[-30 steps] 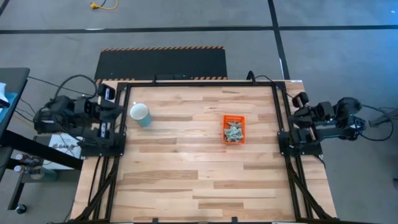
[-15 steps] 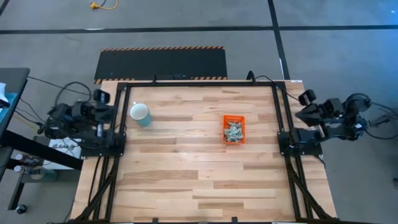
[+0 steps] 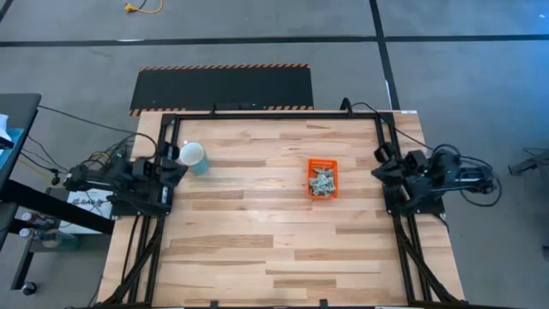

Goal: Pick and place Stevia / Truvia into bins
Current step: Return to Home Position

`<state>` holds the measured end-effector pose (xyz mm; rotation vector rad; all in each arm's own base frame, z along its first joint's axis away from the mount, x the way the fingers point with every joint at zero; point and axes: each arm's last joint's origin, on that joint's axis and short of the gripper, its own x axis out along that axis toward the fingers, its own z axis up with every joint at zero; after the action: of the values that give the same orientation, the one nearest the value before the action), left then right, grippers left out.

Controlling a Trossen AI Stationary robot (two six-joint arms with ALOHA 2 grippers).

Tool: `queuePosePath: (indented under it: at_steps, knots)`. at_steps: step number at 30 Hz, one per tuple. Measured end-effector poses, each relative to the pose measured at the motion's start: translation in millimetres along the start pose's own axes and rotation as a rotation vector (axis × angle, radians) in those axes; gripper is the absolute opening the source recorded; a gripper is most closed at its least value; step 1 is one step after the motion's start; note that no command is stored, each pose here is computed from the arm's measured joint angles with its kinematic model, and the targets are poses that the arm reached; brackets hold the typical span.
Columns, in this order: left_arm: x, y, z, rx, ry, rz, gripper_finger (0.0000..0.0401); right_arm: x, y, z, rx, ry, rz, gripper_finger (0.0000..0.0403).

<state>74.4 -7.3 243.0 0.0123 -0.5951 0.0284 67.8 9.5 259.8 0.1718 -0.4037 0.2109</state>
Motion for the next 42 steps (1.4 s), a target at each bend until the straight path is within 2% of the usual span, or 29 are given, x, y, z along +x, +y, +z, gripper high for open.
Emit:
queuePosePath:
  at_steps: [4,12,19,24,31,34,42]
  knots:
    - [-7,-1,-20,-0.031,-0.012,0.014,0.0000,0,-3,-19,0.040,-0.015,0.020,0.0000]
    - [-7,-1,-25,-0.060,0.043,0.013,0.0000,-3,-8,-53,0.070,-0.029,0.024,0.0000]
    - [-9,-2,-39,-0.042,0.184,0.003,0.0000,-3,-9,-57,0.068,-0.008,0.021,0.0000]
    - [-13,-3,-54,-0.038,0.349,-0.004,0.0000,-4,-11,-72,-0.020,0.150,-0.013,0.0000]
    - [-18,-3,-66,-0.058,0.485,0.026,0.0000,-11,-15,-95,-0.013,0.396,-0.050,0.0000]
    - [-21,-3,-72,-0.040,0.546,0.021,0.0000,-10,-15,-95,-0.015,0.395,-0.058,0.0000]
    - [-21,-4,-72,-0.037,0.554,0.014,0.0000,-11,-15,-96,-0.014,0.406,-0.062,0.0000]
